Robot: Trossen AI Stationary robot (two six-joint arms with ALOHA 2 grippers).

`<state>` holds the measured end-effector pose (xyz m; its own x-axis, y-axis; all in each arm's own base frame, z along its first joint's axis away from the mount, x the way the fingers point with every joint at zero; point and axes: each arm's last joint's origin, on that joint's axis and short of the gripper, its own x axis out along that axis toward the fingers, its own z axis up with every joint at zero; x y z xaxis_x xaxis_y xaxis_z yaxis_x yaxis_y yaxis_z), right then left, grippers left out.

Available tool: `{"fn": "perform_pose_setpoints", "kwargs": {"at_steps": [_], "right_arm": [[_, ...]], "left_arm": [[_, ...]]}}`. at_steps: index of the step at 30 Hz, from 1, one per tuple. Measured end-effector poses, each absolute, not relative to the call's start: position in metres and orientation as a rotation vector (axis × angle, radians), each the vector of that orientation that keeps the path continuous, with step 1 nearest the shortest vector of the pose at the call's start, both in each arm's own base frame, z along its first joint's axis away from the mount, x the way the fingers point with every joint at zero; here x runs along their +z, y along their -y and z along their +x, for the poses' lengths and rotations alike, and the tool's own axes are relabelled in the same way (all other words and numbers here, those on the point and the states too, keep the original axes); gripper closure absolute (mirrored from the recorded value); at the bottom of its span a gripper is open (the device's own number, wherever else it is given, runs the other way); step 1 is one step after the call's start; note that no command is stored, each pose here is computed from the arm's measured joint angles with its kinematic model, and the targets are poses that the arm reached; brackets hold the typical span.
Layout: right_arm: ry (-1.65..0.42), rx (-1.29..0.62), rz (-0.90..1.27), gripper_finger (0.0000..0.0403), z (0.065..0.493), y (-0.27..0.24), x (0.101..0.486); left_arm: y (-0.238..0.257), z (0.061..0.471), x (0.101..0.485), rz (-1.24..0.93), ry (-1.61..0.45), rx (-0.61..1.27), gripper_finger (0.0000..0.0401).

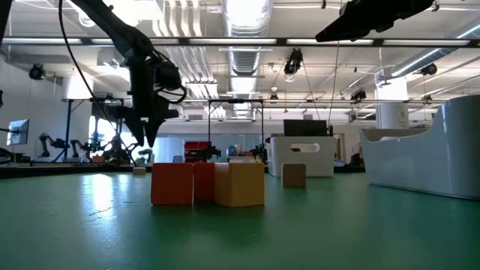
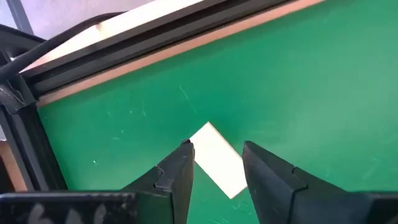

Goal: Sort & place blocks by color
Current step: Put the brown block into the gray bin

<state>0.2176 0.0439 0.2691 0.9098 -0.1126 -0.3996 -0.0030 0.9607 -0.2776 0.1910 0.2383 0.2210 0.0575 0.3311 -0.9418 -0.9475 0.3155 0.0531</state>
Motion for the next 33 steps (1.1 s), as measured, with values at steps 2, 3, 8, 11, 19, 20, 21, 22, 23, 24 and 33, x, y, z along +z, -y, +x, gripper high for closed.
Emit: {"fn": "perform_pose_setpoints", "kwargs": {"at_steps": [2, 3, 8, 11, 19, 20, 21, 22, 23, 24, 33], "right_arm": [[-0.436, -0.056, -0.281, 0.0184, 0.217, -0.044, 0.268], [-0.44, -0.056, -0.282, 0.0184, 0.217, -0.044, 0.268], [-0.442, -0.056, -0.282, 0.0184, 0.217, -0.044, 0.268], [-0.442, -0.056, -0.282, 0.0184, 0.217, -0.044, 0.268], [-0.459, -0.055, -0.287, 0.0184, 0.216, -0.044, 0.266], [-0.458, -0.055, -0.286, 0.0184, 0.216, -0.044, 0.266], [-0.457, -0.055, -0.286, 0.0184, 0.216, -0.044, 0.266], [-0.457, -0.055, -0.286, 0.0184, 0.216, -0.044, 0.266], [-0.457, -0.055, -0.286, 0.0184, 0.216, -0.044, 0.266], [-0.456, -0.054, -0.286, 0.0184, 0.216, -0.044, 0.266], [-0.452, -0.055, -0.285, 0.0184, 0.216, -0.044, 0.267]], "left_arm": [[-0.24, 0.19, 0.219, -0.738, -1.095, 1.119, 0.0266], [-0.24, 0.191, 0.218, -0.75, -1.092, 1.128, 0.0258], [-0.241, 0.191, 0.213, -0.79, -1.094, 1.153, 0.0209], [-0.241, 0.192, 0.206, -0.825, -1.103, 1.175, 0.0185], [-0.23, 0.183, 0.176, -0.874, -1.187, 1.192, 0.0168], [-0.229, 0.182, 0.173, -0.875, -1.188, 1.193, 0.0168], [-0.228, 0.181, 0.17, -0.877, -1.184, 1.193, 0.0168], [-0.227, 0.181, 0.169, -0.874, -1.178, 1.193, 0.0168], [-0.227, 0.18, 0.168, -0.875, -1.178, 1.193, 0.0168], [-0.227, 0.18, 0.167, -0.873, -1.179, 1.192, 0.0168], [-0.227, 0.185, 0.174, -0.846, -1.096, 1.177, 0.0168]]}}
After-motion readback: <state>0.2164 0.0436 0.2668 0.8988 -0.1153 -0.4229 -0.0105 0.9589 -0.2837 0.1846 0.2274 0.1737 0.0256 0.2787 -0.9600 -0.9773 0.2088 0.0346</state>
